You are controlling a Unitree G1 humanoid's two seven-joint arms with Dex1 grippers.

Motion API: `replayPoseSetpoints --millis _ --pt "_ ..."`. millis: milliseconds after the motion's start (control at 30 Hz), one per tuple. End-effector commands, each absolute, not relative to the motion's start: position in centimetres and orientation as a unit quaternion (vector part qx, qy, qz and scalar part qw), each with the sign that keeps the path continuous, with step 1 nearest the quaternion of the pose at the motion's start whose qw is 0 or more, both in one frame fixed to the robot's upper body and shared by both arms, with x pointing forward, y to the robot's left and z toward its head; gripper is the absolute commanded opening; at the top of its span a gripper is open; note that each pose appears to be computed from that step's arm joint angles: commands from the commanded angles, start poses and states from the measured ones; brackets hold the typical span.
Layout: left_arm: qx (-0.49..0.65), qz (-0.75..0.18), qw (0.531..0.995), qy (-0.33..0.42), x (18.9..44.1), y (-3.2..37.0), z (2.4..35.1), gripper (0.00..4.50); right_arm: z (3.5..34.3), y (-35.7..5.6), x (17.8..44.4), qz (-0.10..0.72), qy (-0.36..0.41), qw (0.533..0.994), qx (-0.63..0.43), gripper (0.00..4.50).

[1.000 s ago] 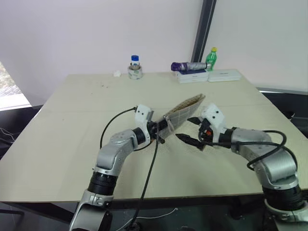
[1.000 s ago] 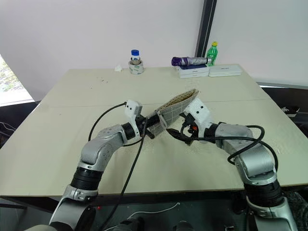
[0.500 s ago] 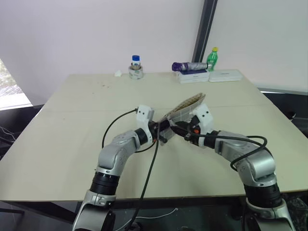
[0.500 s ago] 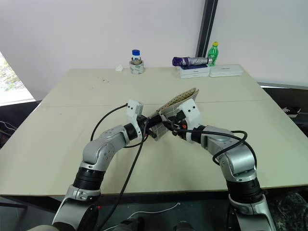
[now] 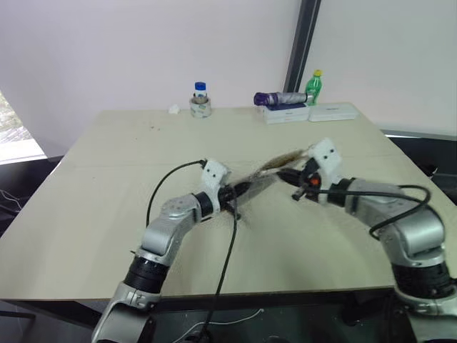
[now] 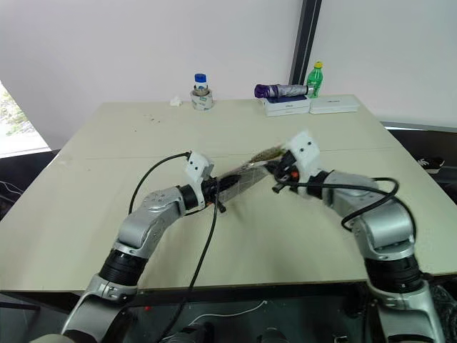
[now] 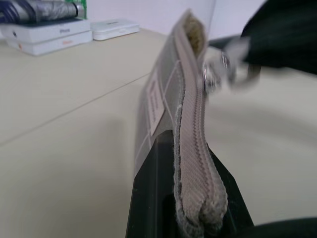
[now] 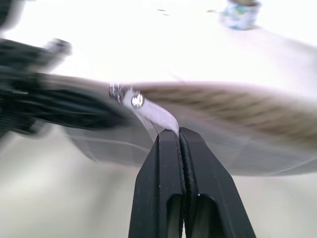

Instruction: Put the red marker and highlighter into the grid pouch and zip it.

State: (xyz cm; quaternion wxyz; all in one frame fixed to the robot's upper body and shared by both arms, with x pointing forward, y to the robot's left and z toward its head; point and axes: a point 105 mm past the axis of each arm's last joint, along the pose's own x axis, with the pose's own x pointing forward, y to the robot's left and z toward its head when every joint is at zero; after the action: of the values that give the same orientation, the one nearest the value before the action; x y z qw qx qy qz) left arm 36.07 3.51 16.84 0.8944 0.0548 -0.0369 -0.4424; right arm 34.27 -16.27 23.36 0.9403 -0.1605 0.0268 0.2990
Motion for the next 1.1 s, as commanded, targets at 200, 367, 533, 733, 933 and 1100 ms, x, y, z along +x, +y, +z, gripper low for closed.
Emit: replayPoseSetpoints --millis 200,367,533,733,933,1100 --pt "0.123 -0.438 0.887 -0.074 35.6 6.3 16.4 0.0 27.1 -24.9 35.6 0.15 0.002 0.968 -0.2 0.04" --pt "0.151 -0.436 0.883 -0.086 35.2 6.9 16.1 0.0 25.2 -23.7 35.6 0.186 0.02 0.962 -0.2 0.04" --pt "0.213 -0.45 0.862 -0.092 34.7 7.3 15.6 0.0 22.2 -20.6 34.0 0.284 0.059 0.937 -0.193 1.99" --pt "0.209 -0.453 0.863 -0.078 34.3 8.5 15.9 2.62 22.0 -20.2 33.5 0.293 0.058 0.932 -0.207 4.5" --pt "0.194 -0.434 0.879 -0.018 32.7 12.6 15.0 4.1 21.5 -20.4 32.5 0.305 0.068 0.924 -0.22 4.5" --pt "0.157 -0.373 0.915 0.008 32.3 16.2 14.9 4.1 21.3 -22.0 32.9 0.285 0.057 0.932 -0.216 4.5"
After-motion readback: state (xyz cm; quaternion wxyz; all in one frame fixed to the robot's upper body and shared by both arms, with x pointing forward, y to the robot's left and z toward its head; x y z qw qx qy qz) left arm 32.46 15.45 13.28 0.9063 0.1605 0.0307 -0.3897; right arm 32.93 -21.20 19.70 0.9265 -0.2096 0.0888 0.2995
